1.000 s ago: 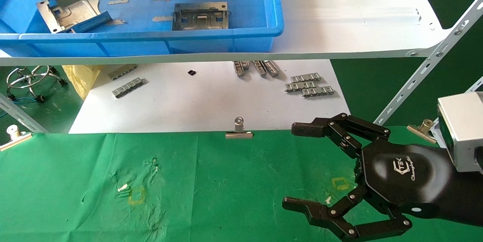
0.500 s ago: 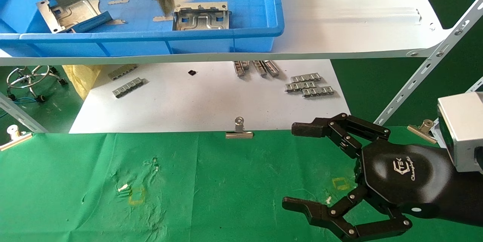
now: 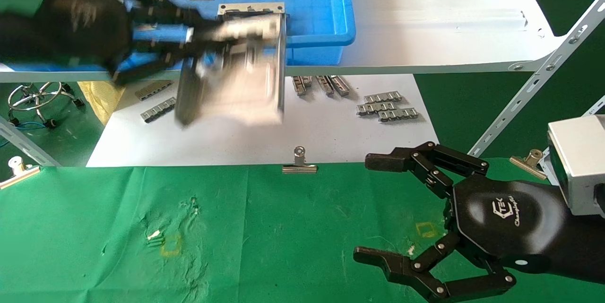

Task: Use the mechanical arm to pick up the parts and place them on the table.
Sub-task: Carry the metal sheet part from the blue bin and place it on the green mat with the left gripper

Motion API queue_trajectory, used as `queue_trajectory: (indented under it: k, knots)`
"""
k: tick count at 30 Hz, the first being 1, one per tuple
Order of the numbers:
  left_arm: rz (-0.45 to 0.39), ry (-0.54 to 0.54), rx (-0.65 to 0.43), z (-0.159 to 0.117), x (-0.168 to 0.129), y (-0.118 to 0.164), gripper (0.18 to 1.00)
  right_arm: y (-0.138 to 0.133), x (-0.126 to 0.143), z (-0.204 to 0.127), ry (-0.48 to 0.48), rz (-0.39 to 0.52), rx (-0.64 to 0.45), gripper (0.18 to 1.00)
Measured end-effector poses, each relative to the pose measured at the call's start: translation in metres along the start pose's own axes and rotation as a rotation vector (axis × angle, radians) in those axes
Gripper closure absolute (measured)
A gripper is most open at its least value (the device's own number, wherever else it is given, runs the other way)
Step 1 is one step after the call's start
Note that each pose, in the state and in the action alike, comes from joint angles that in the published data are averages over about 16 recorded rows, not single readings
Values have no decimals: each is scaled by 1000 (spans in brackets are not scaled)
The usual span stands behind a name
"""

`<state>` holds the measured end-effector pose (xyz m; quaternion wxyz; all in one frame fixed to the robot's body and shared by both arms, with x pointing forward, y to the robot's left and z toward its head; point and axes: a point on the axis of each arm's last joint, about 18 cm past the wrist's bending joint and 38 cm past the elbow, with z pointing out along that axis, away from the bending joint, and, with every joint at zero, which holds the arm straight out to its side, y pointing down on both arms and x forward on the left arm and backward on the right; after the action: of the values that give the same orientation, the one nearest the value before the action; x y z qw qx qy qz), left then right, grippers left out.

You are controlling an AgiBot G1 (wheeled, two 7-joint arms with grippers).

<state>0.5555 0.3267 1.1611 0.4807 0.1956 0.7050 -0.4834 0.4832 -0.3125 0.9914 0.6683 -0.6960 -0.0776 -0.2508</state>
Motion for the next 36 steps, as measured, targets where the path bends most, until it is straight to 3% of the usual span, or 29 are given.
queue_trajectory:
  k: [9, 21, 28, 36]
  knots:
    - [65, 79, -129, -27, 50, 55, 905, 0, 0, 0, 0, 0, 0, 178]
    - [16, 171, -275, -45, 115, 143, 905, 0, 0, 0, 0, 0, 0, 178]
    - [-4, 199, -307, -43, 141, 172, 905, 0, 0, 0, 0, 0, 0, 178]
    - [-4, 189, -350, -39, 150, 193, 902, 0, 0, 0, 0, 0, 0, 178]
